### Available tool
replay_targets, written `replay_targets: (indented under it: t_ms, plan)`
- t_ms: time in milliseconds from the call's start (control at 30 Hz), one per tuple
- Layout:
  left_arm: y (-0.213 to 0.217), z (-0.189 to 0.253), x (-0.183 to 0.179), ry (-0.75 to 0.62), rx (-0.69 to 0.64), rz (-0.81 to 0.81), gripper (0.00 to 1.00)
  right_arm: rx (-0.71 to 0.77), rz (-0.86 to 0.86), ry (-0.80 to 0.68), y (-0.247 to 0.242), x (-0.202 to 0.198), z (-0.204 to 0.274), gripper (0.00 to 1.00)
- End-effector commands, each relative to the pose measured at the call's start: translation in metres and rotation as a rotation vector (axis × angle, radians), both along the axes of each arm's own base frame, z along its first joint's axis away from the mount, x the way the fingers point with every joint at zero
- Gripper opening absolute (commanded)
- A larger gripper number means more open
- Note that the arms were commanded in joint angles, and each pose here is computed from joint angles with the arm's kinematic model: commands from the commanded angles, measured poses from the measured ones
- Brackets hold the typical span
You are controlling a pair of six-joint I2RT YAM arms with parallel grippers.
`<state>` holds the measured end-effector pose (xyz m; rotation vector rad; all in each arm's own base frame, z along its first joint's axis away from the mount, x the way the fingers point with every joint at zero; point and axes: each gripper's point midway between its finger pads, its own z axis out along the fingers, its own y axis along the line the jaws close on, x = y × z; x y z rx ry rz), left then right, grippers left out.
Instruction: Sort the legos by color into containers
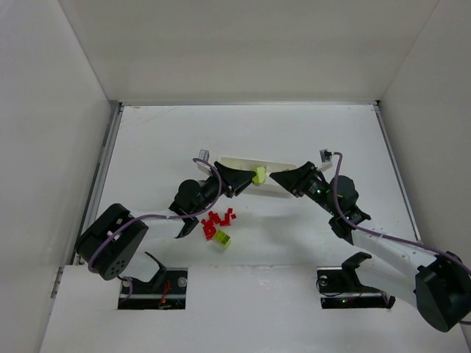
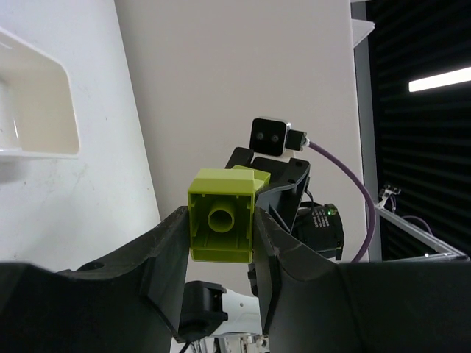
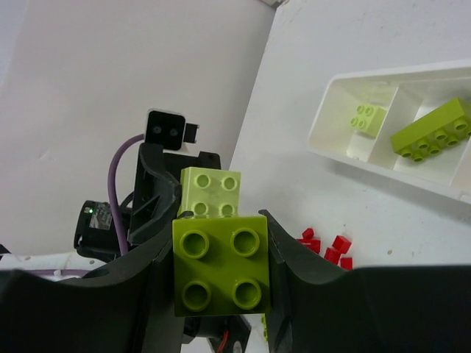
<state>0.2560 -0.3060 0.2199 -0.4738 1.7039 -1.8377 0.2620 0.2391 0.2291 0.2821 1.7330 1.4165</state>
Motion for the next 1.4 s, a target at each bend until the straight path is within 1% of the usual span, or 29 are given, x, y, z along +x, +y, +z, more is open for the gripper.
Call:
replay_targets:
  t_ms: [0,100,200,267,367,500,633,700,767,867,967,1133,1200,1267,1367]
  plan:
    - [0.005,0.072,-0.018,-0.217,-0.177,-0.027,0.13,0.04,0.038,-0.089,0.009,-0.009,0.025,0.39]
    - [0.018,0.072,-0.014,-0.219,-0.176,0.019,0.13,0.026,0.016,-0.062,0.006,-0.008,0.014,0.38]
    - [0.037,0.07,-0.006,-0.221,-0.17,0.089,0.13,-0.042,-0.033,0.033,0.002,-0.003,-0.026,0.34]
    - [0.045,0.07,-0.002,-0.223,-0.168,0.116,0.13,-0.128,-0.043,0.118,0.006,-0.002,-0.061,0.34]
    - [0.044,0.07,0.002,-0.22,-0.163,0.117,0.13,-0.334,-0.025,0.2,0.019,-0.005,-0.11,0.37]
    - [0.04,0.062,0.002,-0.206,-0.145,0.107,0.14,-0.564,-0.029,0.228,0.031,-0.015,-0.149,0.42]
    - [0.042,0.05,0.004,-0.179,-0.122,0.114,0.14,-0.676,-0.046,0.237,0.031,-0.02,-0.168,0.5]
    - [0.043,0.042,0.005,-0.165,-0.104,0.116,0.14,-0.706,-0.039,0.228,0.034,-0.023,-0.172,0.57]
    - [0.044,0.035,0.005,-0.154,-0.088,0.122,0.14,-0.726,-0.027,0.215,0.036,-0.026,-0.173,0.67]
    - [0.045,0.033,0.004,-0.152,-0.085,0.118,0.15,-0.711,-0.032,0.191,0.035,-0.026,-0.16,0.78]
    - [0.046,0.036,0.002,-0.162,-0.088,0.11,0.15,-0.654,-0.038,0.14,0.032,-0.028,-0.133,0.81]
    - [0.046,0.038,0.001,-0.16,-0.095,0.103,0.15,-0.417,-0.096,-0.043,0.014,-0.027,-0.039,0.84]
    - [0.041,0.042,-0.002,-0.168,-0.105,0.082,0.15,-0.292,-0.11,-0.133,0.007,-0.026,-0.001,0.86]
    - [0.035,0.046,-0.009,-0.176,-0.117,0.06,0.15,-0.195,-0.1,-0.193,0.005,-0.024,0.023,0.88]
    - [0.03,0.055,-0.013,-0.193,-0.135,0.037,0.15,-0.099,-0.052,-0.223,0.007,-0.02,0.04,0.89]
